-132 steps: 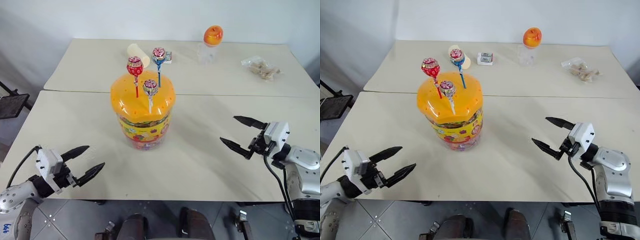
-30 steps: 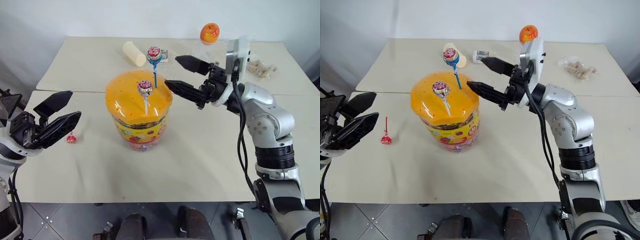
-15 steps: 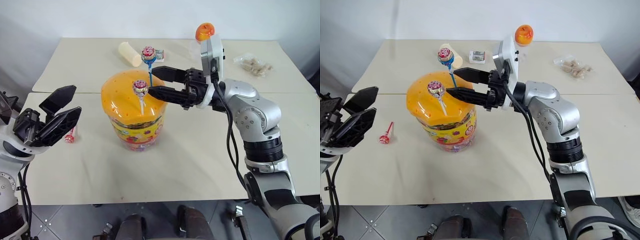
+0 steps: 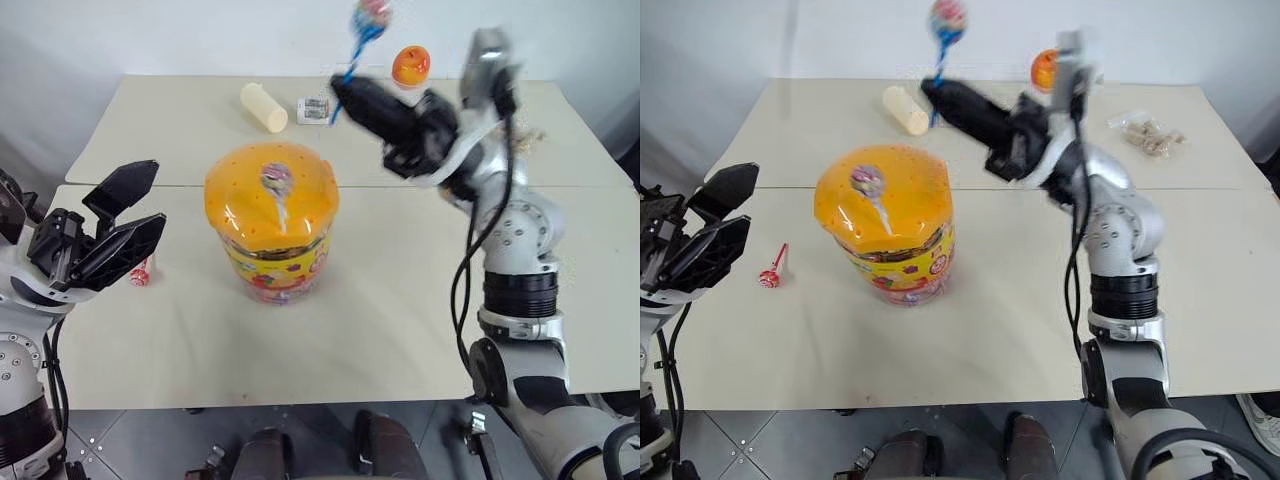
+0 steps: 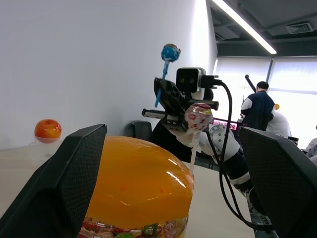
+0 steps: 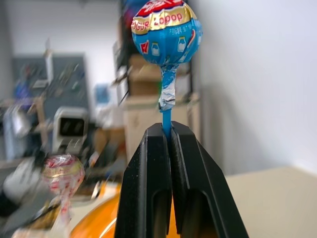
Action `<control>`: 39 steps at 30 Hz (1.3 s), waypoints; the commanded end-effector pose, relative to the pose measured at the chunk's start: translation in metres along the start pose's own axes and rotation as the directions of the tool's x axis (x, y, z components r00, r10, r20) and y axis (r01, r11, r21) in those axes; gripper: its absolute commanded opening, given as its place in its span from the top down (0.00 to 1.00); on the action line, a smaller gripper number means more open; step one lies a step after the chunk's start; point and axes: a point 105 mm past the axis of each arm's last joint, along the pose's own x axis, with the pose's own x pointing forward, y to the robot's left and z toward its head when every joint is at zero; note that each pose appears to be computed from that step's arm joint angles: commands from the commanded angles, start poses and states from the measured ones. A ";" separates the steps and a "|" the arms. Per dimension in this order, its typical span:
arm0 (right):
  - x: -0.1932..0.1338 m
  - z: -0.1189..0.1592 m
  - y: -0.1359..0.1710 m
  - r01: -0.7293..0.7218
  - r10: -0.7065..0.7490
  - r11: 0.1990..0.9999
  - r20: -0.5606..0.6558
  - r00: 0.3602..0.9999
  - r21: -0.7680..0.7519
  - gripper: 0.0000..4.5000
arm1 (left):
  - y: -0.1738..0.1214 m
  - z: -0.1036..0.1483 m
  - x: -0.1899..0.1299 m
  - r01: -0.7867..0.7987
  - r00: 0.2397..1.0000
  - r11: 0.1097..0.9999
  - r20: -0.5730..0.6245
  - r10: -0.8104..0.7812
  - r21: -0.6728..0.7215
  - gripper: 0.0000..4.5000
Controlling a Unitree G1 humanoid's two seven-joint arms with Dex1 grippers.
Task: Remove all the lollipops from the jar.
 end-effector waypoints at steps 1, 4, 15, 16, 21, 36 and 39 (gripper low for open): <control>-0.030 0.031 -0.011 0.088 -0.092 0.993 -0.042 0.995 -0.079 1.00 | -0.015 -0.006 0.008 0.118 0.987 0.993 -0.115 -0.114 0.026 0.00; -0.092 0.003 -0.027 0.215 -0.263 0.964 -0.442 0.858 -0.157 1.00 | -0.023 -0.019 0.005 0.187 0.948 0.982 -0.264 -0.178 0.009 0.00; -0.319 -0.059 0.005 0.319 -0.393 0.878 -0.918 0.053 -0.358 1.00 | -0.016 -0.046 -0.022 0.242 0.868 0.970 -0.444 -0.221 -0.010 0.00; -0.325 -0.062 0.011 0.319 -0.372 0.886 -0.927 0.054 -0.337 1.00 | -0.016 -0.046 -0.021 0.242 0.871 0.970 -0.438 -0.221 -0.010 0.00; -0.329 -0.064 0.020 0.285 -0.327 0.914 -0.940 0.102 -0.288 0.78 | -0.017 -0.045 -0.020 0.233 0.879 0.973 -0.427 -0.213 -0.006 0.00; -0.053 -0.022 0.045 -0.180 0.093 0.964 -0.391 0.916 -0.193 0.33 | -0.001 -0.005 -0.035 -0.097 0.994 0.995 -0.043 0.098 0.033 0.00; -0.024 -0.037 0.053 -0.242 0.166 0.955 -0.370 0.914 -0.169 0.33 | -0.006 -0.015 -0.037 -0.117 0.992 0.993 -0.041 0.117 0.002 0.00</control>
